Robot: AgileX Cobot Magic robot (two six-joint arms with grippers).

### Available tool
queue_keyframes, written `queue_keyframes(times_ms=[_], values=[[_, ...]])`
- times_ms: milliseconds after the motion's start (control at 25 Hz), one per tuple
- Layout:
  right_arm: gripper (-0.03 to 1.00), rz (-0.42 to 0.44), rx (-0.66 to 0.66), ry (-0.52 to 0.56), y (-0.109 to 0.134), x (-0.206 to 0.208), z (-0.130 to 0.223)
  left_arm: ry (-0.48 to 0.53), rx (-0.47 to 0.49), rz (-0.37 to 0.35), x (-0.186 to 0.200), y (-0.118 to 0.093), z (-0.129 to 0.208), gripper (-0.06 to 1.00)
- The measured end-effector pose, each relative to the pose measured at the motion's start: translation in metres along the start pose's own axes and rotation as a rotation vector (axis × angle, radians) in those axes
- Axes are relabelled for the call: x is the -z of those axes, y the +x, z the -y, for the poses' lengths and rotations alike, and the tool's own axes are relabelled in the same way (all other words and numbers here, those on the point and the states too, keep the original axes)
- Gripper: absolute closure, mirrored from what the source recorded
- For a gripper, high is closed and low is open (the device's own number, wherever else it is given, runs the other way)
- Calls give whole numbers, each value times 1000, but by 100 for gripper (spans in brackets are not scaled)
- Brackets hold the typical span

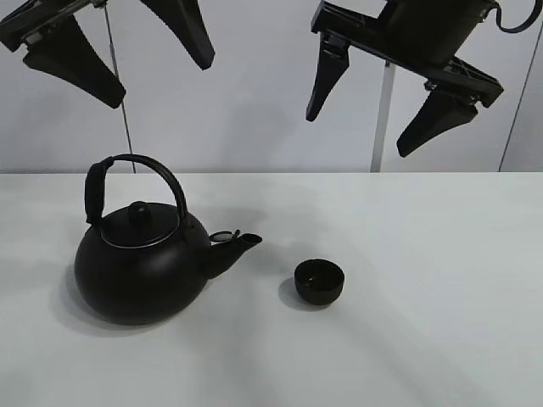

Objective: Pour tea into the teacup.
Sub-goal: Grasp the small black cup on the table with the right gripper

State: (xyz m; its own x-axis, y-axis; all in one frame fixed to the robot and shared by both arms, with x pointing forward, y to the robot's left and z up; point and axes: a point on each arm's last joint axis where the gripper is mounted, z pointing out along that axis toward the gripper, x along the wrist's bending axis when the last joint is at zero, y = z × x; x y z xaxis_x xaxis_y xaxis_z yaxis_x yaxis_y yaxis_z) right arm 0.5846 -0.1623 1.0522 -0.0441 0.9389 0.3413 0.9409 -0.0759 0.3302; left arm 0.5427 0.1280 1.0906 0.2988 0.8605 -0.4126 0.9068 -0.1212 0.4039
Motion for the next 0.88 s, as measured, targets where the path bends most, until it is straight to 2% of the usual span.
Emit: queue_keyframes(times_ms=[240,360,640,880], values=[[31,4,62,22,0,0,2,0,0,0,0,0,0,30],[31,28,168,39,4,-4,6,0,0,0,0,0,0,30],[31,224,391,188,19,-68,29,0,0,0,0,0,0,30],[31,244,452,211,23,-112,38,0,0,0,0,0,0,30]])
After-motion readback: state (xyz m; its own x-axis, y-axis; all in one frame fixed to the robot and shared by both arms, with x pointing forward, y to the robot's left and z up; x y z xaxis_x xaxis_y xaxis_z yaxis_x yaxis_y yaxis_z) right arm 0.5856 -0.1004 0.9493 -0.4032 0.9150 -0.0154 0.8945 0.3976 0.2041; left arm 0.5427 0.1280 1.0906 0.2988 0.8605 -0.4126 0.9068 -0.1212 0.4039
